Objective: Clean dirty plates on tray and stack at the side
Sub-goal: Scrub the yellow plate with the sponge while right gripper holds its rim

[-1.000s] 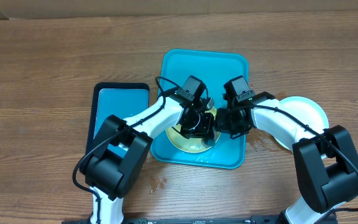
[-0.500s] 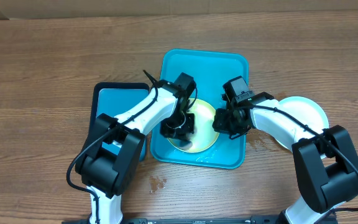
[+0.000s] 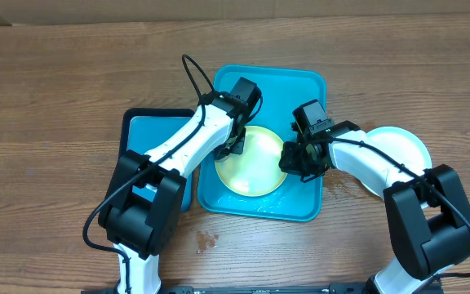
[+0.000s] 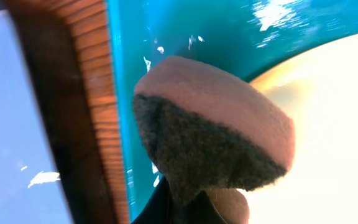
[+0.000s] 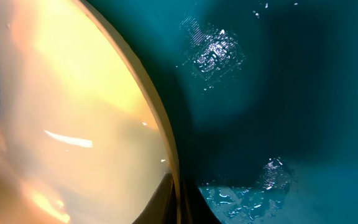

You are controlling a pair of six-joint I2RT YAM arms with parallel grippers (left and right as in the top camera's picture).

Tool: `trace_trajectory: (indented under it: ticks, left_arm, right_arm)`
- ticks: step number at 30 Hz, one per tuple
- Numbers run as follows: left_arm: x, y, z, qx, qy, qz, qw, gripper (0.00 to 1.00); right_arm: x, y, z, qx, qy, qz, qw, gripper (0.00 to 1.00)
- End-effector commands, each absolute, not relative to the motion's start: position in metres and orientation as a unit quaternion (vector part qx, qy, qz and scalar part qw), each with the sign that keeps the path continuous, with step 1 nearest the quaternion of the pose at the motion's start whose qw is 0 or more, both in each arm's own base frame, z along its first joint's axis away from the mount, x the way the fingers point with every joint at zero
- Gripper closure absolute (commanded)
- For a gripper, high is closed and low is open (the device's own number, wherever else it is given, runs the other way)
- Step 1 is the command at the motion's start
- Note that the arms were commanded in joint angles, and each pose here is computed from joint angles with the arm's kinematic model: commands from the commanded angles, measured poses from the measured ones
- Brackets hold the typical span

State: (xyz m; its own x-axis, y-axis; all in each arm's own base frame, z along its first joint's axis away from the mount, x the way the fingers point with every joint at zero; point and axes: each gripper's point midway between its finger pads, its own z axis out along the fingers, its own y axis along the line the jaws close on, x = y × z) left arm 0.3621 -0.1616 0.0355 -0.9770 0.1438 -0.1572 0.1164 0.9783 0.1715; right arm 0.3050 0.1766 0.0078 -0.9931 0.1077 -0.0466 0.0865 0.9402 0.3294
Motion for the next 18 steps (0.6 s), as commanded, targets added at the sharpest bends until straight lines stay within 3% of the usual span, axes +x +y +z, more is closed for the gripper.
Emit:
trace_trajectory:
  ticks: [1, 9, 18]
  left_arm:
    - [0.362, -0.191, 0.033, 0.084, 0.994, -0.004, 0.071, 0.96]
    - [0.346, -0.281, 0.043, 0.125, 0.964, -0.229, 0.051, 0.96]
    - [0.327, -0.295, 0.028, 0.112, 0.967, -0.229, 0.017, 0.96]
  right_arm:
    - [0.304, 0.169, 0.005, 0.051, 0.987, 0.150, 0.034, 0.96]
    - [0.305, 0.169, 0.005, 0.051, 0.987, 0.151, 0.036, 0.96]
    - [0.306, 0.170, 0.005, 0.050, 0.986, 0.152, 0.038, 0.96]
